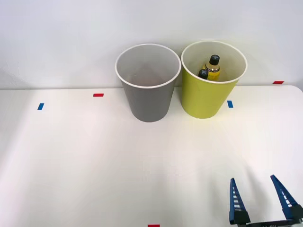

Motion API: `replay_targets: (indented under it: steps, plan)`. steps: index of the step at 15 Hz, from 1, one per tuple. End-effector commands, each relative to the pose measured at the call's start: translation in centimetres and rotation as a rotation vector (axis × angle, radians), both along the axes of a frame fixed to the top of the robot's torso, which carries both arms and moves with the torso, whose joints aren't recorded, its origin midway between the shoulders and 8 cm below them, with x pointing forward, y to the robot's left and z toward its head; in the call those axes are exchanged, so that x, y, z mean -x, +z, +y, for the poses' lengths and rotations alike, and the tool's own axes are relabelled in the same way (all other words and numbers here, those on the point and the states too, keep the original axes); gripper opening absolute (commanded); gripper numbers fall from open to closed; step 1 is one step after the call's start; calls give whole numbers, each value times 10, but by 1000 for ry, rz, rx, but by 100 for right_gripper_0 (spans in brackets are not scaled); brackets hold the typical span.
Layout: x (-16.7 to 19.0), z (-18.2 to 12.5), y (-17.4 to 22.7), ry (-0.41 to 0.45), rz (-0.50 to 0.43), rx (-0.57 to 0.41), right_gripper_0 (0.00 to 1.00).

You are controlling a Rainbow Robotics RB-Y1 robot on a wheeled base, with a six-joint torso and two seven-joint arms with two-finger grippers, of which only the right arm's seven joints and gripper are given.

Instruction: Put cans in the gray bin, plastic bottles in the light green bin

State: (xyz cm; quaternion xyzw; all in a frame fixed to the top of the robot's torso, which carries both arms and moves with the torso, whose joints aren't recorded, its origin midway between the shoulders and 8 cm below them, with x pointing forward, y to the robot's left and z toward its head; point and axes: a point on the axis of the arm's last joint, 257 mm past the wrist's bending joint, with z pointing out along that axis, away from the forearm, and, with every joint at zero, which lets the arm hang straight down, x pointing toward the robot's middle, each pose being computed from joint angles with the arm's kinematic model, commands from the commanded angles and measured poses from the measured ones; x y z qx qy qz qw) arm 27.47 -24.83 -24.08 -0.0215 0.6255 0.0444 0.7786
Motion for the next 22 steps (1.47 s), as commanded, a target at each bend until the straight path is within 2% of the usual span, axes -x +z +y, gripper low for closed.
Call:
replay_targets:
  steps: [1,4,7,13,22]
  plan:
    - [24,4,-12,-11,23,133,100]
    - [43,13,-27,-12,75,144,100]
    - [55,17,-37,-25,123,89,100]
    - [56,13,-53,-24,185,135,100]
    - [55,17,-55,-10,186,157,100]
